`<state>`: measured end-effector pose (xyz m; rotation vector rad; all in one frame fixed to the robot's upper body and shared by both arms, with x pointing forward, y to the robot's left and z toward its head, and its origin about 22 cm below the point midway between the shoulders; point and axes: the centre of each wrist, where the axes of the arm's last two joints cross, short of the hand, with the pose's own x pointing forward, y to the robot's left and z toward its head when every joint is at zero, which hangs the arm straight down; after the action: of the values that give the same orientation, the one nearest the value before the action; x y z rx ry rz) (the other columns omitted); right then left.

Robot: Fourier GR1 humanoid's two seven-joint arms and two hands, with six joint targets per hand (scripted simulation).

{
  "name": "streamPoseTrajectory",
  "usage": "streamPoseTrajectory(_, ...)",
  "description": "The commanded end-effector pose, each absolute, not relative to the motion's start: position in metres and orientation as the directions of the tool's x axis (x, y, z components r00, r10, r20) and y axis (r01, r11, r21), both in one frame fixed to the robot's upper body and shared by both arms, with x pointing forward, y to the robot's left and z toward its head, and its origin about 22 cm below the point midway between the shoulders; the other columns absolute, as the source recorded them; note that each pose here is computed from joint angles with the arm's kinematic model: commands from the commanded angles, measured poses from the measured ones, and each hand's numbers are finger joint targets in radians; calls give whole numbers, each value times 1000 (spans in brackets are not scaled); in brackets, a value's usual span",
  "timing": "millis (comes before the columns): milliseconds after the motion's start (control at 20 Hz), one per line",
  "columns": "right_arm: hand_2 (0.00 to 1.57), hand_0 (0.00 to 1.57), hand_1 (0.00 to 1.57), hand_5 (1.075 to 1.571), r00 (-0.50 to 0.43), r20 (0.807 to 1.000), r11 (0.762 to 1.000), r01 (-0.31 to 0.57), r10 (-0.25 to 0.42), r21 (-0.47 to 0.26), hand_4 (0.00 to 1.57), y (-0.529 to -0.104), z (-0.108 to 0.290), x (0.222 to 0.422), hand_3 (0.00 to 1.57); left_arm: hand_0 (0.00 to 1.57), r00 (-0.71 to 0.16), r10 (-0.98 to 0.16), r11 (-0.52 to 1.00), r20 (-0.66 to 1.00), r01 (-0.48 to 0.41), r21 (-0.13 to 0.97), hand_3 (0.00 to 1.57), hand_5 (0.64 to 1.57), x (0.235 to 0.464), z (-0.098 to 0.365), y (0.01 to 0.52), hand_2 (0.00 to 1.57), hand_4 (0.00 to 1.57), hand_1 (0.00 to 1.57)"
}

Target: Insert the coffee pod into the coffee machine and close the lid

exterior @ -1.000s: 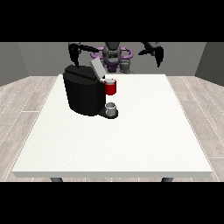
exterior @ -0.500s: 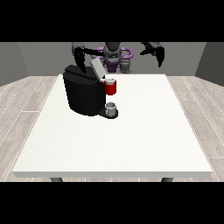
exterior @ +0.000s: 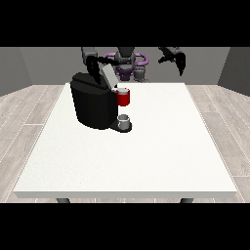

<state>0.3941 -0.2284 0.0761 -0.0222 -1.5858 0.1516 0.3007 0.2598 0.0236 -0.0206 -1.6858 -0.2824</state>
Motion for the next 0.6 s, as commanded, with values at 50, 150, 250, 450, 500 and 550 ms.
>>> streamPoseTrajectory(50, 0, 0, 0, 1571, -75, 986, 985, -78, 146, -151, 163, -224, 83, 404, 0, 0, -151, -140, 967, 979, 193, 168, 0, 1571, 299, 35, 240, 0, 361, 0)
streamPoseTrajectory(150, 0, 0, 0, 1571, -91, 981, 978, -104, 172, -181, 200, -212, 111, 413, 0, 0, -163, -162, 968, 973, 164, 189, 0, 1571, 304, 30, 270, 0, 346, 0)
streamPoseTrajectory(250, 0, 0, 0, 1571, -89, 980, 976, -117, 176, -186, 161, -210, 118, 417, 0, 0, -150, -167, 961, 975, 195, 194, 0, 1571, 296, 27, 250, 0, 360, 0)
streamPoseTrajectory(450, 0, 0, 0, 1571, -179, 960, 960, -138, 217, -243, 103, -174, 128, 415, 0, 0, -171, -167, 962, 971, 188, 198, 0, 1571, 309, 39, 249, 0, 380, 0)
streamPoseTrajectory(500, 0, 0, 0, 1571, -158, 963, 958, -152, 219, -242, 107, -183, 133, 418, 0, 0, -141, -191, 958, 971, 187, 216, 0, 1571, 308, 39, 254, 0, 411, 0)
streamPoseTrajectory(550, 0, 0, 0, 1571, -172, 956, 955, -139, 238, -263, 0, -181, 129, 416, 0, 0, -169, -173, 961, 970, 186, 203, 0, 1571, 304, 31, 251, 0, 385, 0)
